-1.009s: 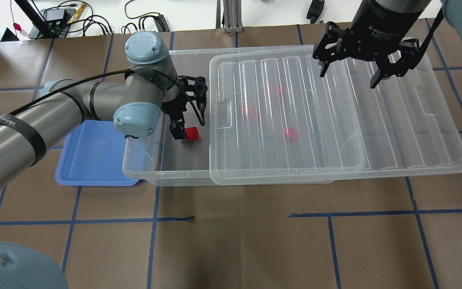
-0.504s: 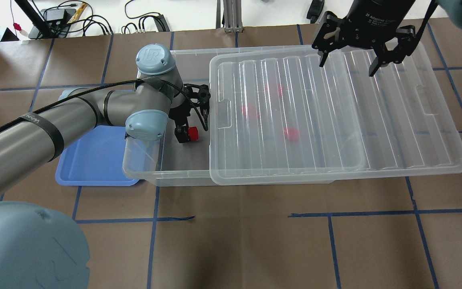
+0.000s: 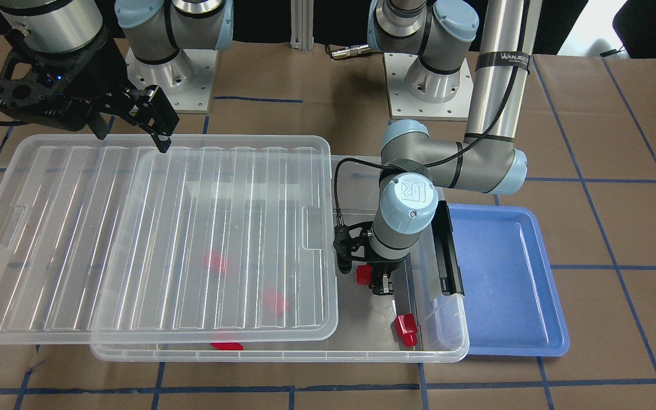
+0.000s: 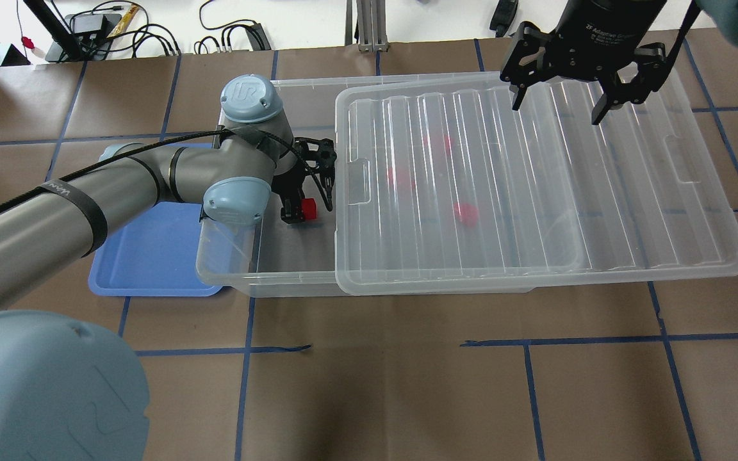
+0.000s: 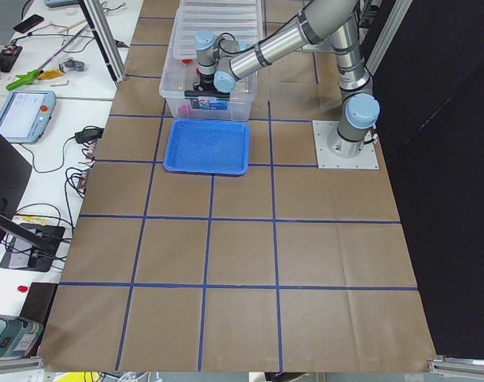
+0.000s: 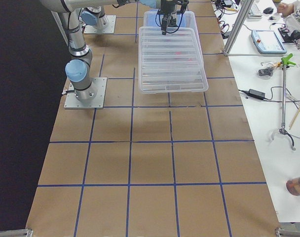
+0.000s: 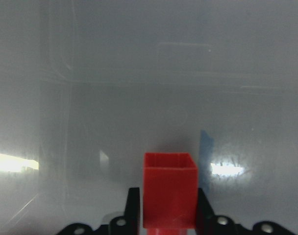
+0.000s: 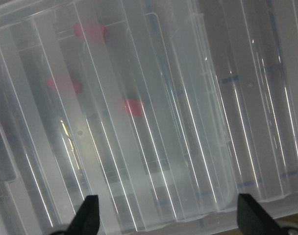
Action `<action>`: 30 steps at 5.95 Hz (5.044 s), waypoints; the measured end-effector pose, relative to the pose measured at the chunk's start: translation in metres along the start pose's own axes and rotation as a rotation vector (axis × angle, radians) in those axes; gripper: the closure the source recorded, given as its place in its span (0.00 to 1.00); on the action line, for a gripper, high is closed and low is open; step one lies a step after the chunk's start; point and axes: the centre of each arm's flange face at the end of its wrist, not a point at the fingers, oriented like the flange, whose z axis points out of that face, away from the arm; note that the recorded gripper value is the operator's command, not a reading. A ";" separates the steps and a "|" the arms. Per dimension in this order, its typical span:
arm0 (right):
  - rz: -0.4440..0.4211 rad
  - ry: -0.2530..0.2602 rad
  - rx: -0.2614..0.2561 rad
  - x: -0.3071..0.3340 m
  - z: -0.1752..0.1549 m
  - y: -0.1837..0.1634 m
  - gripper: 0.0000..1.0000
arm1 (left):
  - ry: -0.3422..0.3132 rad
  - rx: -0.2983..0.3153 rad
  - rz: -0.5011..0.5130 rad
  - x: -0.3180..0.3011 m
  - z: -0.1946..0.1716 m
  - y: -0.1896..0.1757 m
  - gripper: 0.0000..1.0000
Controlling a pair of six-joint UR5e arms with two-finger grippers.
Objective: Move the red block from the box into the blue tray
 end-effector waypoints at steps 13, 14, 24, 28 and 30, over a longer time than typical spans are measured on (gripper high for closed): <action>-0.200 0.042 -0.042 0.292 0.031 -0.067 0.00 | 0.064 0.023 0.042 -0.017 -0.053 0.259 0.81; -0.208 0.051 -0.032 0.338 0.055 -0.065 0.00 | 0.066 0.024 0.050 -0.015 -0.028 0.258 0.68; -0.073 0.020 0.029 0.368 0.182 -0.024 0.00 | 0.173 0.020 -0.317 0.050 -0.233 0.132 0.02; -0.021 -0.027 0.028 0.355 0.189 -0.012 0.00 | 0.070 -0.008 -0.775 0.073 -0.330 0.082 0.02; -0.012 -0.040 0.026 0.342 0.192 -0.013 0.00 | -0.033 0.022 -1.074 0.075 -0.346 0.083 0.02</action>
